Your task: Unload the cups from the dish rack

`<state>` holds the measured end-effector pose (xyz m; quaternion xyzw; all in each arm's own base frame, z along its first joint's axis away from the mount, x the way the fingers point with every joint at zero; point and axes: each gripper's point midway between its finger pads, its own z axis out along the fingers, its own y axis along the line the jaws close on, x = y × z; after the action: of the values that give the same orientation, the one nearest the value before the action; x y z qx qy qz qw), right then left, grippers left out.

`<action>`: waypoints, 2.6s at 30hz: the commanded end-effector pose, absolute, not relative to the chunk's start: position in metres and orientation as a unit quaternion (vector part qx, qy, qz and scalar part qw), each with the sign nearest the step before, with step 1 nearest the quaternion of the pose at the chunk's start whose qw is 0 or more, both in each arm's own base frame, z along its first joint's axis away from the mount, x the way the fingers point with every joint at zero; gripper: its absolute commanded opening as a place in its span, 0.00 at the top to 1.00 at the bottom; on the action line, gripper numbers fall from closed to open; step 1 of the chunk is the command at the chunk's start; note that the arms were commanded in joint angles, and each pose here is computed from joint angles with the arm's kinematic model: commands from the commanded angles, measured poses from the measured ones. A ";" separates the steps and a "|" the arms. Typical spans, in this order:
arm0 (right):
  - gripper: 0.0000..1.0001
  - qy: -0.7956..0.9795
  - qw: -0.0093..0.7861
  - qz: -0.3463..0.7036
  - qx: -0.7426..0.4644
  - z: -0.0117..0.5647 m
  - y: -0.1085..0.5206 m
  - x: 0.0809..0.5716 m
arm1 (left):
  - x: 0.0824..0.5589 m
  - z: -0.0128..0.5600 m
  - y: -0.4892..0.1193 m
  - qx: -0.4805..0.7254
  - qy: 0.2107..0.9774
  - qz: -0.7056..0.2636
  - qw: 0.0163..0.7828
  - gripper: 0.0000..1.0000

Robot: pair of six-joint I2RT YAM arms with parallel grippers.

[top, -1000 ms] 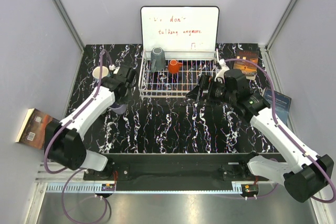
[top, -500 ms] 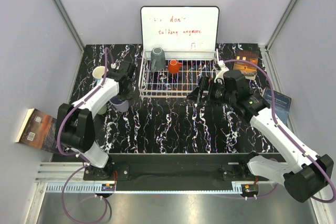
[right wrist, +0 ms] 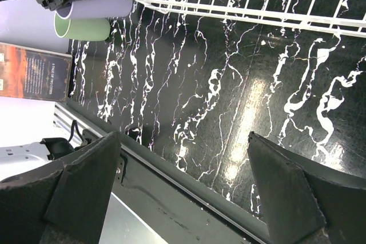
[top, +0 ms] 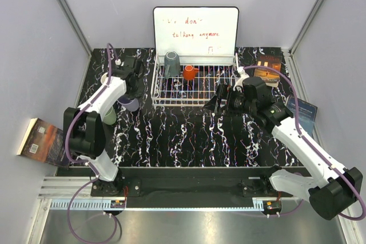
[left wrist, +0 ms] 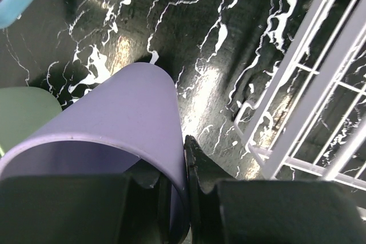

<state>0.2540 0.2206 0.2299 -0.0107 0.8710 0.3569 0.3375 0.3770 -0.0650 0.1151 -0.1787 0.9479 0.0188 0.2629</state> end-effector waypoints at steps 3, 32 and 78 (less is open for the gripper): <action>0.00 0.871 0.354 0.339 -0.009 0.231 0.213 0.258 | 0.369 0.099 -0.066 -0.180 0.955 0.007 0.236 1.00; 0.00 0.874 0.346 0.340 0.003 0.224 0.215 0.260 | 0.341 0.106 -0.059 -0.195 0.957 0.001 0.216 0.65; 0.00 0.910 0.400 0.111 -0.019 0.222 0.284 0.516 | 0.232 0.288 -0.095 -0.093 0.858 -0.112 0.493 0.19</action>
<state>0.5188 0.2827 0.2162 -0.0085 0.9075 0.1382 0.3965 0.2292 -0.1016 0.2842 -0.0883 0.8691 -0.1274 0.4697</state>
